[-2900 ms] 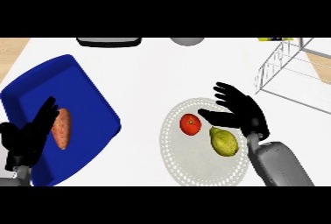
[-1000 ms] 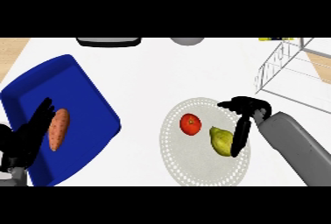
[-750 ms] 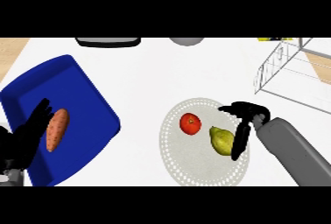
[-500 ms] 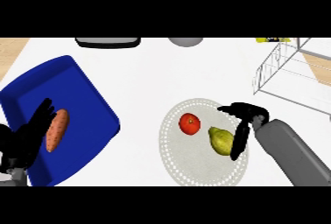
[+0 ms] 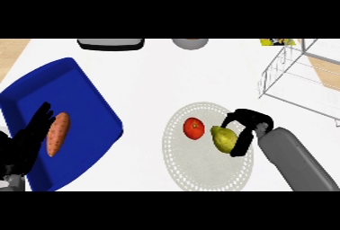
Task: Pick the pear from the placemat and place it in the tiered shelf
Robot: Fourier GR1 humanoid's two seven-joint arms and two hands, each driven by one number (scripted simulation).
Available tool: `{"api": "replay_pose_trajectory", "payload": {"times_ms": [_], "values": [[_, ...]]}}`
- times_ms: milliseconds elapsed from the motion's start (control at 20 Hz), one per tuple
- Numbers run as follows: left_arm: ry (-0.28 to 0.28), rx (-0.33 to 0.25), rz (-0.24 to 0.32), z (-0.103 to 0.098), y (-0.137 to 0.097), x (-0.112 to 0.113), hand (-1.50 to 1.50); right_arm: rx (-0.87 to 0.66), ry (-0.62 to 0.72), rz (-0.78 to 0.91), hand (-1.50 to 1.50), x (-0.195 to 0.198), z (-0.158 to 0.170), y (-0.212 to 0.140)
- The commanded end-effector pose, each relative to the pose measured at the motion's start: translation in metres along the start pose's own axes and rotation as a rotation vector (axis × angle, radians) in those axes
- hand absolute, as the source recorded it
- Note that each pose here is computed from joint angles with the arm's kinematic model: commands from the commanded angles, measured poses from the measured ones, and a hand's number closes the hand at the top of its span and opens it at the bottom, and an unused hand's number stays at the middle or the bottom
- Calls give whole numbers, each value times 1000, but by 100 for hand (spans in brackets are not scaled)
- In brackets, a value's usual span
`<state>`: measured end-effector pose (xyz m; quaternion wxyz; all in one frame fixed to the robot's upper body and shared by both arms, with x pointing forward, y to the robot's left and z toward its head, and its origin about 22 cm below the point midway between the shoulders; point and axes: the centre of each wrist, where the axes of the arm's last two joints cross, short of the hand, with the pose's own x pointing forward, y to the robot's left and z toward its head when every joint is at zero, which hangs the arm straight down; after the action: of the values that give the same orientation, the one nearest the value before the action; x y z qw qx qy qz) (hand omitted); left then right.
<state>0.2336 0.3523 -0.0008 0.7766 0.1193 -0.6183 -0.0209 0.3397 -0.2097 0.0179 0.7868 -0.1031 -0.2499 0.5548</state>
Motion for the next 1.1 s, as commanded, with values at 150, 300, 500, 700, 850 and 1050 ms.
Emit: {"api": "replay_pose_trajectory", "payload": {"times_ms": [150, 300, 500, 700, 850, 1050], "values": [[4, -12, -3, 3, 4, 5, 0, 68, -25, 32, 150, -6, -24, 29], [-7, -20, 3, -9, 1, 7, 0, 20, -43, 41, 150, -7, -28, 41], [3, -6, -3, 1, 2, -11, 0, -59, -43, 51, 150, -9, -14, 23], [5, 3, 13, -6, -6, 2, 0, -277, -83, 43, 150, -12, 0, 3], [8, 6, 13, 4, 11, 1, 0, -590, -84, 169, 150, -37, 48, -29], [28, 25, 23, 6, -11, -9, 0, -893, -138, 224, 150, -44, 83, -39]]}}
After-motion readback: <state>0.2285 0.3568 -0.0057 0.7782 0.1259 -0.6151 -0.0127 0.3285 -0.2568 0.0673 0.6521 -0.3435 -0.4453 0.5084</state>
